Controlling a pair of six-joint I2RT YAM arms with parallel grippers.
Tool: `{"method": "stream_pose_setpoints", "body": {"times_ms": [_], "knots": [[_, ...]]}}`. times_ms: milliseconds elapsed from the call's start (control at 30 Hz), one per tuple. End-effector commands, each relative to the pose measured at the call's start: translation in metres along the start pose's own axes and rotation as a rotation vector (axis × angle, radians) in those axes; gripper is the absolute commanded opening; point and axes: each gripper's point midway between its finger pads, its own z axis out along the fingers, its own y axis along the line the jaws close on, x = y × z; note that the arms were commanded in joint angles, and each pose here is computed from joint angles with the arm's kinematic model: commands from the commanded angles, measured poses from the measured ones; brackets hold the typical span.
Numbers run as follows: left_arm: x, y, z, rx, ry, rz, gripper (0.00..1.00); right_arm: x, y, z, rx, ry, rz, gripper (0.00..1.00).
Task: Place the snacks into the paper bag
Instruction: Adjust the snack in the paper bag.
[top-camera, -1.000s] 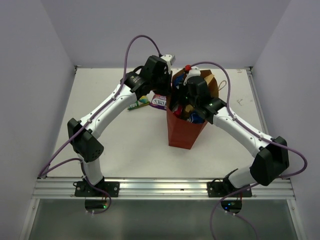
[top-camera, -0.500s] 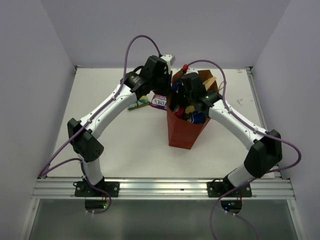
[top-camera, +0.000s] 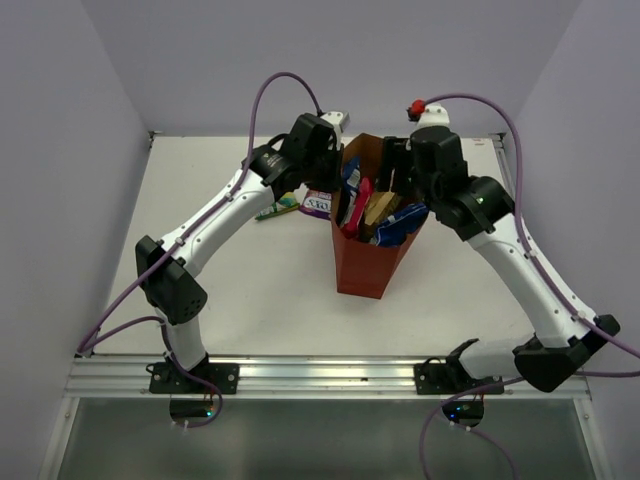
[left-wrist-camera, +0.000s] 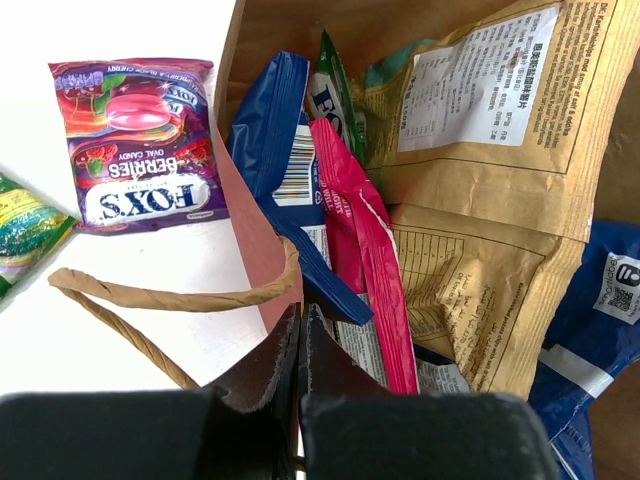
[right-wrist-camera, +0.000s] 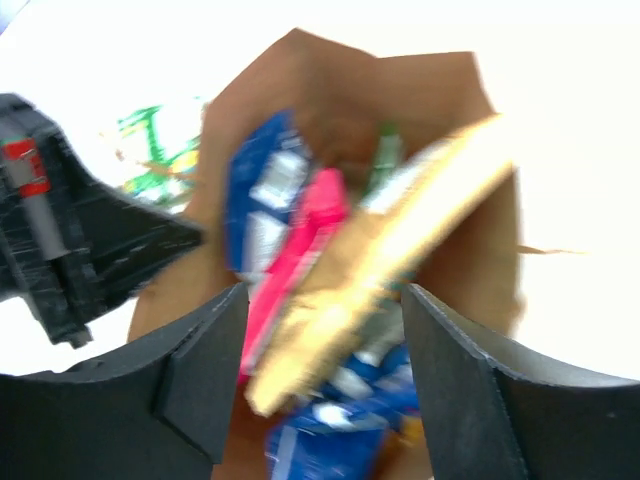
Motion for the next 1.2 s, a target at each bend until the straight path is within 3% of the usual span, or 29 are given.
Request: {"method": "stream_pose_setpoints", "body": {"times_ms": [0,200,433,633,700,800,900,1000,1067,1167], "knots": [[-0.02,-0.01,-0.02,0.037,-0.086,0.013,0.0,-0.007,-0.05,-0.023,0.227,-0.029,-0.044,0.68],[-0.021,-0.008,-0.022,0.031,-0.089,0.015,0.0,0.004,-0.087,-0.02,0.334,-0.003,-0.016,0.7],[-0.018,-0.007,-0.022,0.03,-0.083,0.018,0.0,0.043,-0.113,0.01,0.351,0.119,0.036,0.68],[-0.016,-0.007,-0.02,0.037,-0.076,0.02,0.0,0.056,-0.113,0.039,0.286,0.146,0.077,0.5],[-0.014,-0.008,-0.018,0.044,-0.069,0.019,0.0,0.056,-0.104,0.049,0.235,0.151,0.074,0.36],[-0.01,-0.011,-0.015,0.065,-0.054,0.02,0.0,0.052,-0.088,0.057,0.15,0.167,0.068,0.0],[-0.009,-0.012,-0.019,0.084,-0.045,0.02,0.0,0.024,-0.053,0.047,0.026,0.142,0.046,0.0],[-0.014,0.001,-0.026,0.055,-0.075,0.002,0.0,-0.024,0.006,0.011,-0.085,0.038,-0.024,0.0],[-0.016,0.01,-0.028,0.042,-0.089,-0.029,0.0,-0.025,0.039,0.002,-0.173,0.042,-0.051,0.0],[-0.013,0.008,-0.029,0.07,-0.074,-0.051,0.0,-0.026,0.026,0.001,-0.108,0.022,-0.052,0.0]]}}
